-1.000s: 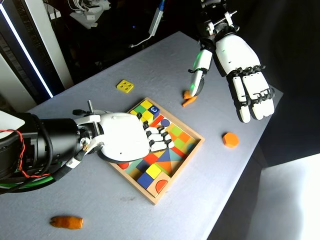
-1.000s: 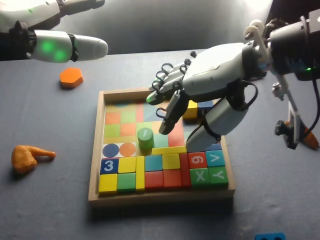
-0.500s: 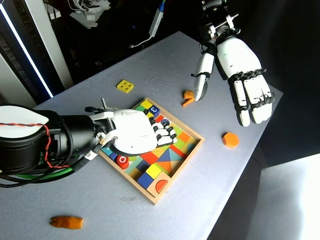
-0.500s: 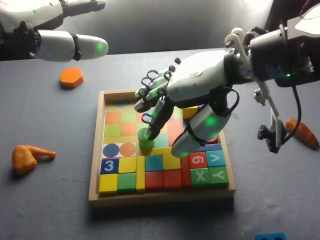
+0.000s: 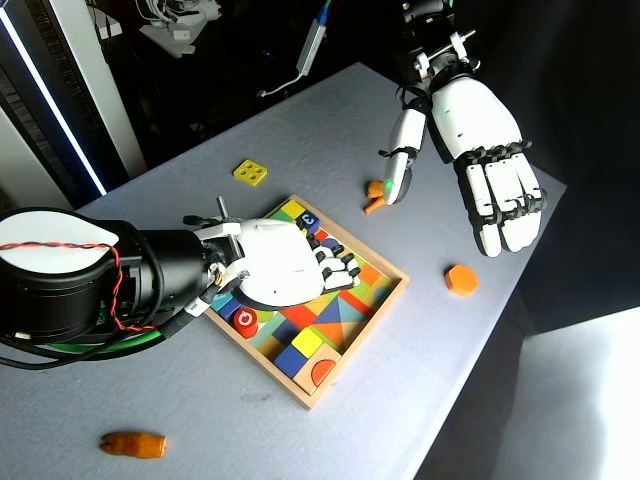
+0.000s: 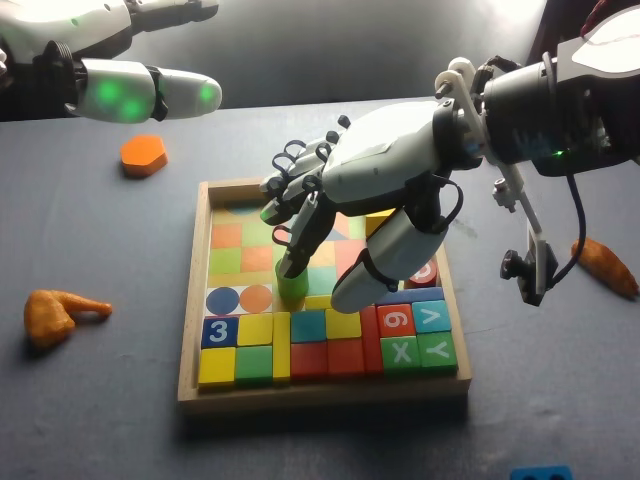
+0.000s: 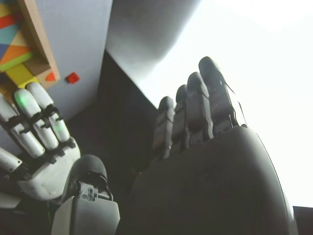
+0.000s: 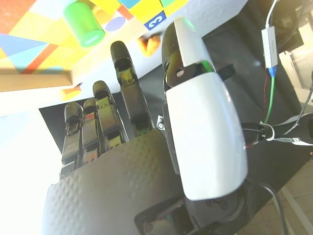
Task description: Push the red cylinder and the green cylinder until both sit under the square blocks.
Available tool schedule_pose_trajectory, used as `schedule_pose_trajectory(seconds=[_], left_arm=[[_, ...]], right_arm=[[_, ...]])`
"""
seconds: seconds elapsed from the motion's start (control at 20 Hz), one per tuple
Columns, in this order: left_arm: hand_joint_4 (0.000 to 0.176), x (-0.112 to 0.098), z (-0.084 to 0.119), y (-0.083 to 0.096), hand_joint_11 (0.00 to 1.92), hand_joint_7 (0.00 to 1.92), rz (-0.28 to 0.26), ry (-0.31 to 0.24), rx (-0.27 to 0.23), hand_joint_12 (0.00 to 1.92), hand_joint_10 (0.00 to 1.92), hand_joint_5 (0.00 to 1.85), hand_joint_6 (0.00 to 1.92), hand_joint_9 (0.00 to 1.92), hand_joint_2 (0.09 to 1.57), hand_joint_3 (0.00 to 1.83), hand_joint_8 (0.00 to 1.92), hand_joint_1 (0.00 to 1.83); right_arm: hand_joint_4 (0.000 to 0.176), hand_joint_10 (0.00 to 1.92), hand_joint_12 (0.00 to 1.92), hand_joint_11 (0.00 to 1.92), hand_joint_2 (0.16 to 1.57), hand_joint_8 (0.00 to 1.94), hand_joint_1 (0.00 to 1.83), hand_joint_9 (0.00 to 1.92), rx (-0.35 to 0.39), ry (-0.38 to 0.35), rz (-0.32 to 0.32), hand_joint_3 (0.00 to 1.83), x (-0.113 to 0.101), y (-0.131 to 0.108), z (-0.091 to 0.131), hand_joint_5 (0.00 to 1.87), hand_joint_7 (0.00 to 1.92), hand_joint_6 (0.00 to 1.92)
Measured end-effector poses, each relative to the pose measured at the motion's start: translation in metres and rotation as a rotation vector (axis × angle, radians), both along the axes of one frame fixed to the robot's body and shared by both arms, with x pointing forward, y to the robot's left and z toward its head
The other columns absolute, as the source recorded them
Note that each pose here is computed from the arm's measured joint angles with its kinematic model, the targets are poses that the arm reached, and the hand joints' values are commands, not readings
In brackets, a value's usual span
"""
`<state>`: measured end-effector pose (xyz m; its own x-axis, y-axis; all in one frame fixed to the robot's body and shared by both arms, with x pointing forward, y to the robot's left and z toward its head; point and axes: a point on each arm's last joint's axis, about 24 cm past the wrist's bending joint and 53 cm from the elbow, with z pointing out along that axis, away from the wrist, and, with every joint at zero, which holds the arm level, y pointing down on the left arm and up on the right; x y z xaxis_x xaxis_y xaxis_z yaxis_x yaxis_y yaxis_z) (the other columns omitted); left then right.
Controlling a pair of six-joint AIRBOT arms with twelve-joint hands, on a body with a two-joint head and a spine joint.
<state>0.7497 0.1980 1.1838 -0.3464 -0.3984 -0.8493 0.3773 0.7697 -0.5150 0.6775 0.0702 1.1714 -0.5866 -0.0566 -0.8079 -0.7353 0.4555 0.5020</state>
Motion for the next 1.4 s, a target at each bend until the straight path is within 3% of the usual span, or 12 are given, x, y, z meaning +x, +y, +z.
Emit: schedule_pose_trajectory(seconds=[0.45,0.5,0.85,0.9,0.95,1.0,1.05,1.1,1.15,1.2,1.3,1.4], left_arm=[[0.066,0.003,-0.002,0.000,0.00,0.08,0.004,0.003,0.003,0.60,0.00,0.10,0.00,0.12,1.15,0.00,0.00,0.01],[0.089,0.003,-0.003,-0.001,0.00,0.09,0.005,0.005,0.003,0.59,0.00,0.10,0.00,0.12,1.16,0.00,0.00,0.00],[0.103,0.004,-0.004,-0.001,0.00,0.10,0.005,0.007,0.008,0.54,0.00,0.10,0.00,0.12,1.17,0.00,0.00,0.00],[0.060,0.004,-0.004,-0.001,0.00,0.11,0.005,0.007,0.008,0.62,0.01,0.08,0.00,0.15,1.19,0.00,0.00,0.00],[0.066,0.004,-0.004,-0.002,0.00,0.10,0.005,0.008,0.008,0.59,0.00,0.08,0.00,0.14,1.19,0.00,0.00,0.00],[0.088,0.004,-0.004,-0.002,0.00,0.08,0.004,0.008,0.008,0.54,0.00,0.08,0.00,0.12,1.15,0.00,0.00,0.00],[0.088,0.004,-0.005,-0.003,0.00,0.08,0.003,0.008,0.008,0.54,0.00,0.08,0.00,0.12,1.15,0.00,0.00,0.00],[0.045,0.005,-0.006,-0.003,0.00,0.07,0.005,0.010,0.008,0.41,0.01,0.08,0.00,0.08,1.14,0.00,0.00,0.00],[0.045,0.005,-0.005,-0.003,0.00,0.07,0.004,0.008,0.009,0.41,0.01,0.08,0.00,0.08,1.14,0.00,0.00,0.00],[0.062,0.005,-0.005,-0.003,0.00,0.06,0.004,0.008,0.009,0.41,0.00,0.09,0.00,0.07,1.13,0.00,0.00,0.00],[0.075,0.005,-0.005,-0.003,0.00,0.06,0.004,0.008,0.008,0.41,0.00,0.09,0.00,0.07,1.15,0.01,0.00,0.00],[0.073,0.005,-0.005,-0.003,0.00,0.06,0.004,0.008,0.009,0.45,0.01,0.10,0.00,0.08,1.14,0.00,0.01,0.00]], right_arm=[[0.176,0.00,0.48,0.00,1.12,0.00,0.35,0.02,0.002,-0.010,-0.014,0.00,0.005,0.002,0.000,0.63,0.20,0.00],[0.176,0.00,0.44,0.00,1.12,0.00,0.35,0.02,0.002,-0.006,-0.013,0.00,0.004,0.003,-0.002,0.63,0.20,0.00],[0.176,0.00,0.35,0.00,1.12,0.00,0.36,0.00,-0.007,0.003,-0.013,0.00,0.005,0.005,-0.011,0.61,0.16,0.00],[0.176,0.00,0.37,0.00,1.12,0.00,0.40,0.01,-0.006,0.007,-0.013,0.00,0.004,0.005,-0.013,0.63,0.17,0.00],[0.176,0.00,0.37,0.00,1.12,0.00,0.41,0.01,-0.009,0.009,-0.013,0.00,0.004,0.005,-0.015,0.63,0.17,0.00],[0.176,0.00,0.34,0.00,1.11,0.00,0.42,0.01,-0.004,0.013,-0.015,0.00,0.004,0.005,-0.014,0.63,0.18,0.00],[0.176,0.00,0.34,0.00,1.11,0.00,0.42,0.01,-0.006,0.012,-0.014,0.00,0.004,0.005,-0.015,0.63,0.18,0.00],[0.176,0.00,0.33,0.00,1.11,0.00,0.39,0.01,-0.006,0.012,-0.015,0.00,0.005,0.004,-0.014,0.61,0.19,0.00],[0.176,0.00,0.33,0.00,1.11,0.00,0.39,0.01,-0.005,0.013,-0.017,0.00,0.005,0.004,-0.014,0.61,0.19,0.00],[0.176,0.00,0.34,0.00,1.11,0.00,0.37,0.01,-0.005,0.013,-0.018,0.00,0.006,0.004,-0.014,0.60,0.18,0.00],[0.176,0.00,0.37,0.00,1.11,0.00,0.35,0.01,-0.005,0.012,-0.018,0.00,0.006,0.004,-0.014,0.60,0.17,0.00],[0.176,0.00,0.33,0.00,1.10,0.00,0.35,0.01,-0.004,0.012,-0.017,0.00,0.006,0.005,-0.014,0.59,0.18,0.00]])
